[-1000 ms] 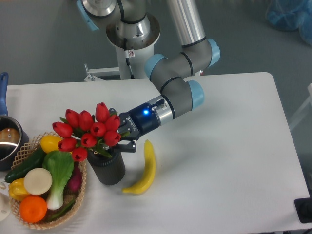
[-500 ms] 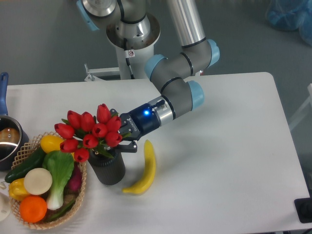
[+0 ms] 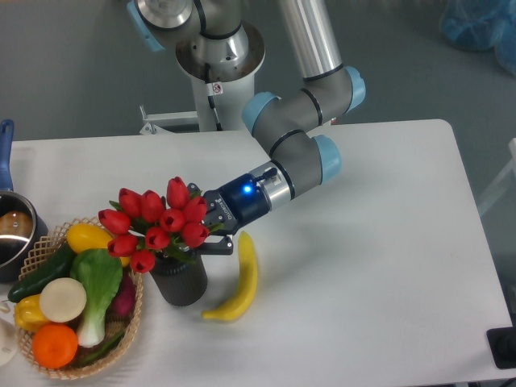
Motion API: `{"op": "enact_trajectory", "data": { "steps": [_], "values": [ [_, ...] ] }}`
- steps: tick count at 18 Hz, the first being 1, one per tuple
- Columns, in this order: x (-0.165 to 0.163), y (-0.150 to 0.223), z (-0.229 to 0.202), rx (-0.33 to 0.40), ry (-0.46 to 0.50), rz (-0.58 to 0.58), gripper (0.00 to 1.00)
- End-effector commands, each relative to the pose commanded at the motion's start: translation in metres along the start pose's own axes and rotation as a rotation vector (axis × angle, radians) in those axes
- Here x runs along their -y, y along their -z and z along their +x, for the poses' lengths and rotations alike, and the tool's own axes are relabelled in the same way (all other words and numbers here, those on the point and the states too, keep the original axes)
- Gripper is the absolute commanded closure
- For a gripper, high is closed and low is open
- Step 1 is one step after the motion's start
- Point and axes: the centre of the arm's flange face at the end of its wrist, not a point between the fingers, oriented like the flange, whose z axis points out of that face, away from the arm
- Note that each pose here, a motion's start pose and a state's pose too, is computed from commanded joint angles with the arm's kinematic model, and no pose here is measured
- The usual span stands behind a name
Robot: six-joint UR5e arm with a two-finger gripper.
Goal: Insert the flowers into the vase
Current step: 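Push the tulips deeper into the vase and straighten them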
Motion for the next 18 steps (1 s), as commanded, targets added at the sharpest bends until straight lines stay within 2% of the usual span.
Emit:
{"op": "enact_trajectory", "data": {
  "steps": [2,8,11,18],
  "values": [
    [0.001,0.0016,-0.0005,0.003,-0.005,0.0,0.51],
    [-0.0032,0.0017,0.0023,0.003,-0.045,0.0,0.37],
    [-0.0029,0.0025,0.0026,0.005,-0.045,0.0,0.34],
    [-0.0037,0.0042,0.0055,0.008,-0.042,0.0,0.18]
  ]
}}
